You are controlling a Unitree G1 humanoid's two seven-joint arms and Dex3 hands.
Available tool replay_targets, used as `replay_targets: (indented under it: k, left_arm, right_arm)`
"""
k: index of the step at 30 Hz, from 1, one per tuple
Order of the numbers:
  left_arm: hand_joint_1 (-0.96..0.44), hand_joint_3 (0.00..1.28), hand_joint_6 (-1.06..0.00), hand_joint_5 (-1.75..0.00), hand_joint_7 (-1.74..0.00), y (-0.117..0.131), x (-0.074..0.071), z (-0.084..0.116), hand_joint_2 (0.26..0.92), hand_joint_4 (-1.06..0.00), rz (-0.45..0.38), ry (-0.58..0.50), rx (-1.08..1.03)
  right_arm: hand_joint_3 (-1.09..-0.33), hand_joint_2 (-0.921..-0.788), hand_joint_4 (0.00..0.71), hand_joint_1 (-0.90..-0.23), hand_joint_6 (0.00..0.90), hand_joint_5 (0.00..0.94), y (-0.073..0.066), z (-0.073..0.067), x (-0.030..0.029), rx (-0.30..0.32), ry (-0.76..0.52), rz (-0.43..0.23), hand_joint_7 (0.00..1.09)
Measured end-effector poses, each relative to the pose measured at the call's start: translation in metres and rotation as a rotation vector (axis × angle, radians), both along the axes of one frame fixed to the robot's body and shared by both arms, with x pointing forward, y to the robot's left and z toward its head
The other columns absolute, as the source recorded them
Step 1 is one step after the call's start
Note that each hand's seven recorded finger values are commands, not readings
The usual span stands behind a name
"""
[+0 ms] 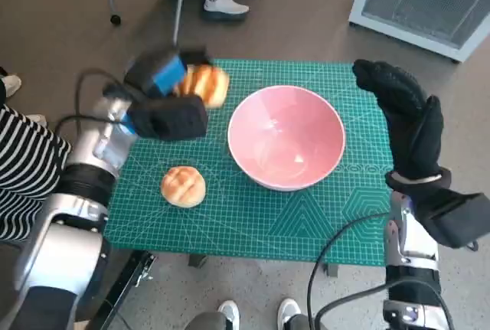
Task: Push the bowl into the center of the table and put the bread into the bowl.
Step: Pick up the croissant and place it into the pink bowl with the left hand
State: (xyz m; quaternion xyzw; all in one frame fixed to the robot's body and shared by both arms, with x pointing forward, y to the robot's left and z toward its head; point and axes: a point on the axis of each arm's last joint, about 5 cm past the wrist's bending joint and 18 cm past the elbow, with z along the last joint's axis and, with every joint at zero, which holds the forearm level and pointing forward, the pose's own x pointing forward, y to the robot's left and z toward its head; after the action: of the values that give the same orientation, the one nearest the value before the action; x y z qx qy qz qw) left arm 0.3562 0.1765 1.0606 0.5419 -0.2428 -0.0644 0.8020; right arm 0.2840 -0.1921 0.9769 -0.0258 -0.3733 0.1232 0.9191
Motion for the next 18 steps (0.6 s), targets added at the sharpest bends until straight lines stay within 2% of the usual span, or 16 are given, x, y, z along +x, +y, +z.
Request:
replay_targets:
  k: [5,9,13,18]
  left_arm:
    - [0.00,0.05,-0.62,-1.11,-1.19,-0.017,-0.010,0.024,0.919,-0.72,-0.103,-0.142,-0.028]
    - [0.00,0.04,-0.64,-1.08,-1.17,-0.030,-0.016,0.030,0.916,-0.75,-0.167,-0.197,-0.035]
    - [0.00,0.04,-0.63,-1.10,-1.15,-0.043,-0.019,0.025,0.918,-0.76,-0.217,-0.185,-0.030]
    - [0.00,0.03,-0.64,-1.07,-1.14,-0.058,-0.018,0.013,0.916,-0.77,-0.266,-0.113,0.001]
  right_arm:
    - [-0.719,-0.921,0.195,-0.746,0.047,0.000,0.000,0.000,0.0001,0.000,0.002,0.003,0.54]
    - [-0.719,-0.921,0.194,-0.746,0.047,0.000,0.000,-0.001,0.0001,-0.003,0.003,0.007,0.54]
    - [-0.719,-0.921,0.194,-0.746,0.046,0.000,0.000,-0.001,0.0001,-0.003,0.003,0.008,0.54]
    - [-0.720,-0.921,0.192,-0.744,0.044,0.000,0.000,-0.001,-0.0001,0.000,0.004,0.008,0.54]
